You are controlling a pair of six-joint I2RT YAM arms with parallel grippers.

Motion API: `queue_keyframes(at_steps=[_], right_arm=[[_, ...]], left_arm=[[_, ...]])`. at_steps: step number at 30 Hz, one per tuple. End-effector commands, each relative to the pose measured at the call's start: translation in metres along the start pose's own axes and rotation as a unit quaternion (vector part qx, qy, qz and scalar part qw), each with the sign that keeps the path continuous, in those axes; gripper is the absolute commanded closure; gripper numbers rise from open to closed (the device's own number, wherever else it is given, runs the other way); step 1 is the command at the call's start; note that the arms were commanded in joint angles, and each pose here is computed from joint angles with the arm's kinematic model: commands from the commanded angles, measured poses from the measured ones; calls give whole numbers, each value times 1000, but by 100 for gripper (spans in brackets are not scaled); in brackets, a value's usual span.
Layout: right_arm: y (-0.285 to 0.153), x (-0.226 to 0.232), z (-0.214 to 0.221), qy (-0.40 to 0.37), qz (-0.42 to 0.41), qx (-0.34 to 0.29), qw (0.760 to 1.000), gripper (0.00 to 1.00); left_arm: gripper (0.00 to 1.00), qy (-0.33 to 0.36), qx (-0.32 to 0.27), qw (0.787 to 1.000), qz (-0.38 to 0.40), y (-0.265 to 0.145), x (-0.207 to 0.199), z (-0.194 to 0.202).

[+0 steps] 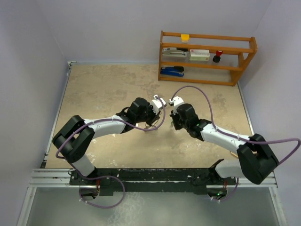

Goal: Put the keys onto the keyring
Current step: Pick up the key from the center of the board.

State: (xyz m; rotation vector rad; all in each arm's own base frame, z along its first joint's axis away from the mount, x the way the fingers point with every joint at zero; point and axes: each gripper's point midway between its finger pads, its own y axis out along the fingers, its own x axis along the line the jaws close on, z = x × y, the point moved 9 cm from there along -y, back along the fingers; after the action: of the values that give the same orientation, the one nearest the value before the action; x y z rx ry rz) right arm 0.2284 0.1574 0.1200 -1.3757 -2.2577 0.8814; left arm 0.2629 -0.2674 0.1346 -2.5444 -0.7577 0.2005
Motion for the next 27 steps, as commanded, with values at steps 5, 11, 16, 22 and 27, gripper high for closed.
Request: queue_keyframes(at_steps=[5, 11, 16, 22, 27], right_arm=[[-21, -1, -22, 15, 4, -67, 998, 100], [-30, -1, -26, 3, -10, -102, 995, 100], [-36, 1, -27, -11, -32, -151, 988, 100], [-42, 8, -26, -23, -81, -192, 978, 100], [-41, 12, -24, -46, -110, -215, 969, 100]], left_arm=[[100, 7, -26, 1000, -4, -5, 3, -12], [100, 9, -33, 999, -6, -9, 3, -16], [100, 9, -39, 999, -6, -11, 3, -19], [100, 10, -46, 999, -5, -13, 2, -24], [100, 13, -50, 999, -2, -15, 1, -26]])
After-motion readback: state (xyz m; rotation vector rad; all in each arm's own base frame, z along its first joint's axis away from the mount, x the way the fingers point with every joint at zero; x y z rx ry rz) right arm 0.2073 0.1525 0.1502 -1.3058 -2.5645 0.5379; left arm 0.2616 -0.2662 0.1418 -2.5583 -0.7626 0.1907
